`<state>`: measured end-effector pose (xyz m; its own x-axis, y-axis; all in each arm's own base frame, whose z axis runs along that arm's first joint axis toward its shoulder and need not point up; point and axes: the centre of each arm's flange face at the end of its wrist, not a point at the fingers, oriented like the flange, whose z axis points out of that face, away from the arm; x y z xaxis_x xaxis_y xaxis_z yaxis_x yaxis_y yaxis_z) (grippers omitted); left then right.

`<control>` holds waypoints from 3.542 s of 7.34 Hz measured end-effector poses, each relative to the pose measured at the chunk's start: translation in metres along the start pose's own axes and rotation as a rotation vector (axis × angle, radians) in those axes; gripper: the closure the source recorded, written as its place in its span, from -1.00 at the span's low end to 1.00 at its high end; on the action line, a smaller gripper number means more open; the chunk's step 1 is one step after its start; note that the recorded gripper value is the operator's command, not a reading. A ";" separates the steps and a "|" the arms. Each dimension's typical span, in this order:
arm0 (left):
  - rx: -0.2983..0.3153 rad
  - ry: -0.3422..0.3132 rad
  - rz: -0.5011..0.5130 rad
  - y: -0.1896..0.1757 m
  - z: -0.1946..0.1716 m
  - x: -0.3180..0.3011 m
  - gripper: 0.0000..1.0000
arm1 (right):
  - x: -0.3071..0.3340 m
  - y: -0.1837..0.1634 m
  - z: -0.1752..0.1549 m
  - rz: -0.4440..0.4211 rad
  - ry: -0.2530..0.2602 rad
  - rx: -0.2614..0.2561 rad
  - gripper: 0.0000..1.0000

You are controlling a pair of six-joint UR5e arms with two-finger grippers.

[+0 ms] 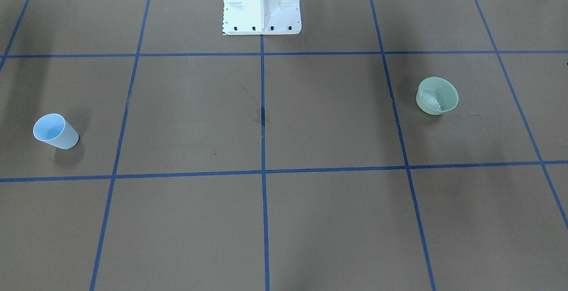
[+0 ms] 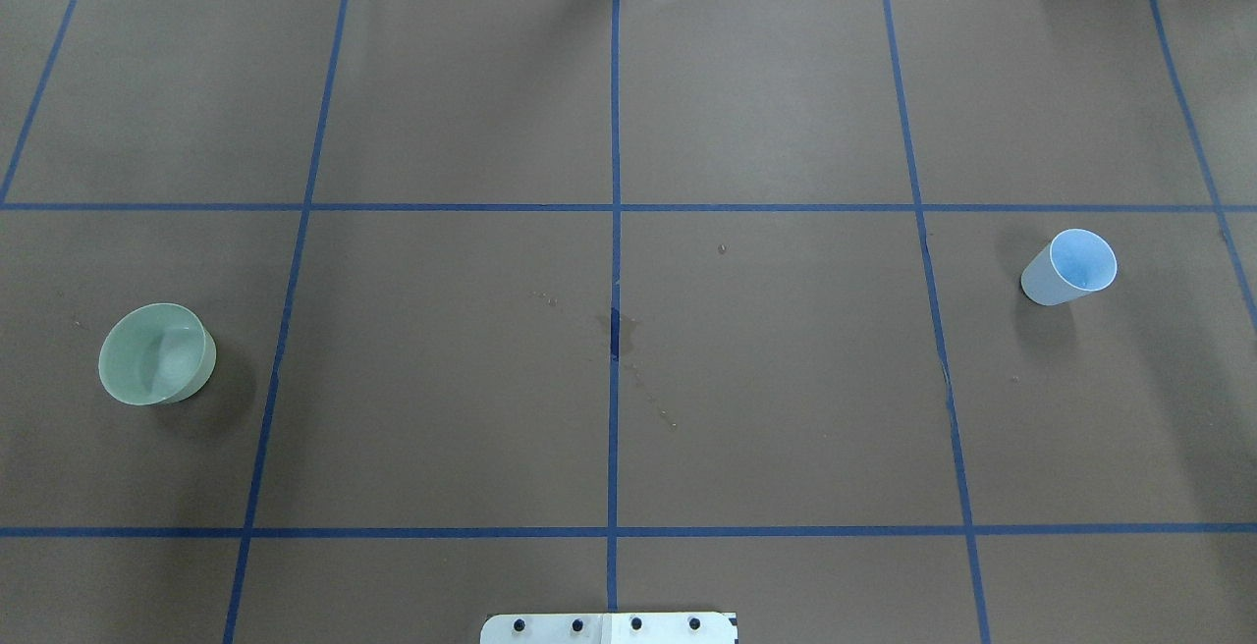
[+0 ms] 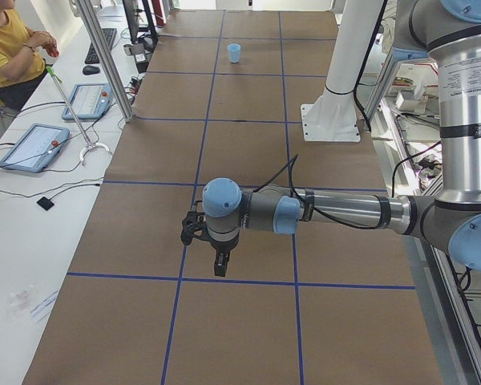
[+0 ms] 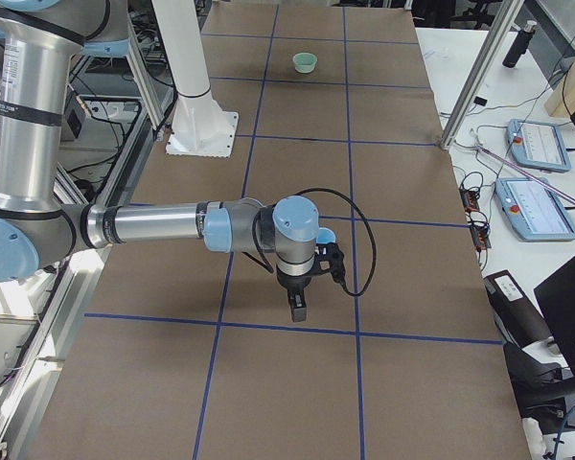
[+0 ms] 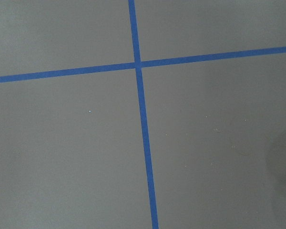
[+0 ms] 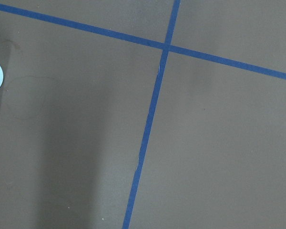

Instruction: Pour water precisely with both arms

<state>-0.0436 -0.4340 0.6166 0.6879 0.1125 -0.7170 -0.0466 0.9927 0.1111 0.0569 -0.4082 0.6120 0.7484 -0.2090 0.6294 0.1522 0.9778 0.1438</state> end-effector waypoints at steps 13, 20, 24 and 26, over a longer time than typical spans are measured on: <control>0.224 0.073 0.058 -0.048 -0.028 0.040 -1.00 | -0.017 -0.017 -0.013 -0.090 -0.059 0.137 -1.00; 0.147 0.109 0.053 -0.039 0.100 0.182 -1.00 | -0.021 -0.018 -0.014 -0.069 -0.094 0.165 -1.00; 0.089 0.064 0.102 0.003 0.168 0.230 0.07 | -0.022 -0.018 -0.015 -0.068 -0.096 0.165 -1.00; 0.072 0.054 0.112 0.008 0.178 0.230 1.00 | -0.022 -0.018 -0.016 -0.070 -0.095 0.167 -1.00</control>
<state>0.2436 -0.4076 0.5752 0.6409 0.2265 -0.7334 -0.0672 0.9684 0.2403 0.0474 -0.4211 0.5834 0.6741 -0.2839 0.6819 0.0865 0.9472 0.3089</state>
